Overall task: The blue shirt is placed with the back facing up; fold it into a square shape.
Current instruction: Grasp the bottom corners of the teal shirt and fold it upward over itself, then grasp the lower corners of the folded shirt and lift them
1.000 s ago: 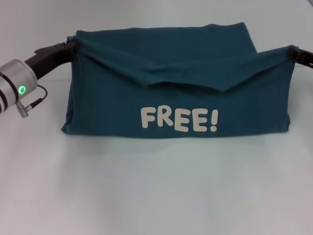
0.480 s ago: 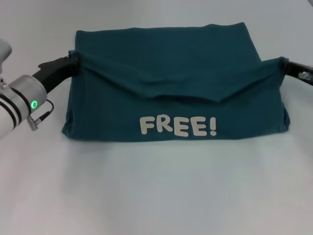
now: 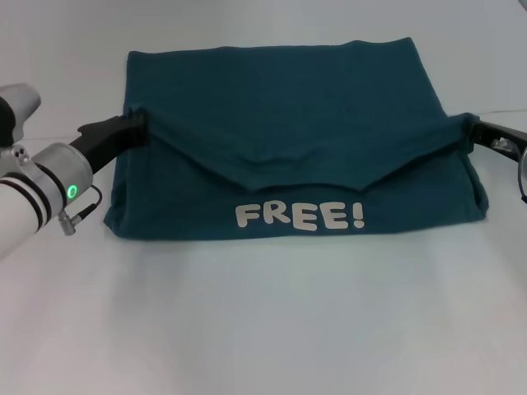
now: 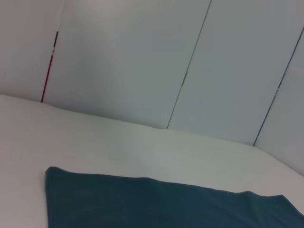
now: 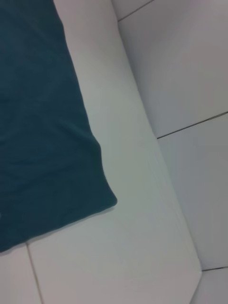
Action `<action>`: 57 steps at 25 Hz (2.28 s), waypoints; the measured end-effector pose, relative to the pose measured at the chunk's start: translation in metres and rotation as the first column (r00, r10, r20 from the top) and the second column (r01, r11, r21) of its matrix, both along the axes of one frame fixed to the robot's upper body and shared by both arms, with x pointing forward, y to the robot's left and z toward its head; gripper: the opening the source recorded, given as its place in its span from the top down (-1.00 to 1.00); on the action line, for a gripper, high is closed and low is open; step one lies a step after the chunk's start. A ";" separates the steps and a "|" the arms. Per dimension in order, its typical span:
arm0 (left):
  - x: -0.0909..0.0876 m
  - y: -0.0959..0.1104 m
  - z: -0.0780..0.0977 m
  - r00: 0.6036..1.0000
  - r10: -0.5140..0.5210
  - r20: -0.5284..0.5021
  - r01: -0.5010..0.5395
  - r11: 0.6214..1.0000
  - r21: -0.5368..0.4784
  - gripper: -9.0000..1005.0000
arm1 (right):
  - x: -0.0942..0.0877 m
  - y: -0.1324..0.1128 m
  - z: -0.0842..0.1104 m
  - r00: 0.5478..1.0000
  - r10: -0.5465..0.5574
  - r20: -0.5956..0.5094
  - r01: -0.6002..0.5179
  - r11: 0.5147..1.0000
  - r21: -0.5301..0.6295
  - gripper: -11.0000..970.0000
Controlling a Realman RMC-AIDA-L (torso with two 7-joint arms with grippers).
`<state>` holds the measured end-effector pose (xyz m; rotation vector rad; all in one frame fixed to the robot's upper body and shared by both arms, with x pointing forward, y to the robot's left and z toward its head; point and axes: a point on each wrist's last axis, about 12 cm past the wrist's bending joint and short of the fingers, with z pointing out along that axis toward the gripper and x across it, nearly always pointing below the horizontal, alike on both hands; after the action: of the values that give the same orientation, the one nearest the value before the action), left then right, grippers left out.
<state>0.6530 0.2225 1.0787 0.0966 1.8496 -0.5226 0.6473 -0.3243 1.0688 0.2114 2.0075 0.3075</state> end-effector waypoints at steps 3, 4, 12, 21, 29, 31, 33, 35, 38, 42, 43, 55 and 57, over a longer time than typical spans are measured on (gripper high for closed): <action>-0.001 -0.001 -0.001 1.000 -0.003 -0.004 0.003 1.000 0.001 0.95 | -0.001 0.000 -0.001 1.000 -0.001 -0.002 0.001 1.000 0.000 0.89; -0.001 -0.001 -0.001 1.000 -0.005 -0.004 0.005 1.000 0.002 0.95 | -0.001 0.000 -0.001 1.000 0.000 -0.003 0.000 1.000 0.001 0.89; -0.002 0.000 -0.003 1.000 -0.003 -0.002 0.003 1.000 0.010 0.95 | -0.002 0.005 -0.002 0.999 0.043 0.004 -0.043 0.998 -0.044 0.88; 0.004 0.026 0.012 0.997 0.055 0.062 -0.059 0.997 0.054 0.51 | 0.011 -0.002 0.018 0.996 0.056 0.069 -0.050 0.995 -0.085 0.38; -0.006 0.052 0.005 0.996 0.086 0.007 -0.086 0.996 0.023 -0.12 | -0.001 -0.019 0.022 0.991 0.095 0.092 -0.097 0.995 0.015 0.03; -0.012 0.059 0.003 0.997 0.063 -0.034 -0.063 0.998 0.007 -0.26 | -0.011 -0.027 0.022 0.987 0.126 0.098 -0.131 0.990 0.051 -0.11; -0.017 0.062 0.002 0.998 0.032 -0.060 -0.032 0.999 0.002 -0.34 | -0.019 -0.032 0.023 0.983 0.155 0.101 -0.163 0.983 0.081 -0.25; -0.025 0.065 0.004 0.998 -0.014 -0.069 0.014 1.000 0.007 -0.42 | -0.031 -0.041 0.025 0.979 0.183 0.092 -0.192 0.977 0.096 -0.32; -0.036 0.066 0.007 0.993 -0.086 -0.082 0.088 0.996 0.017 -0.54 | -0.044 -0.049 0.024 0.977 0.206 0.063 -0.212 0.971 0.115 -0.32; -0.047 0.066 0.004 0.978 -0.154 -0.140 0.157 0.988 0.012 -0.71 | -0.055 -0.061 0.025 0.973 0.230 0.004 -0.228 0.963 0.142 -0.31; -0.048 0.066 0.003 0.974 -0.165 -0.156 0.169 0.985 0.014 -0.76 | -0.057 -0.063 0.026 0.970 0.240 -0.021 -0.235 0.961 0.148 -0.31; -0.062 0.063 -0.013 0.920 -0.224 -0.322 0.254 0.966 0.052 -0.80 | -0.050 -0.063 0.028 0.911 0.311 -0.271 -0.288 0.950 0.121 -0.30; -0.064 0.063 -0.014 0.918 -0.226 -0.326 0.256 0.966 0.049 -0.80 | -0.048 -0.058 0.026 0.901 0.319 -0.294 -0.300 0.948 0.109 -0.30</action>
<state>0.5892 0.2857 1.0646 0.3224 2.1940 -0.6544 0.5991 -0.3821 1.0946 -0.0283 2.3470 0.5686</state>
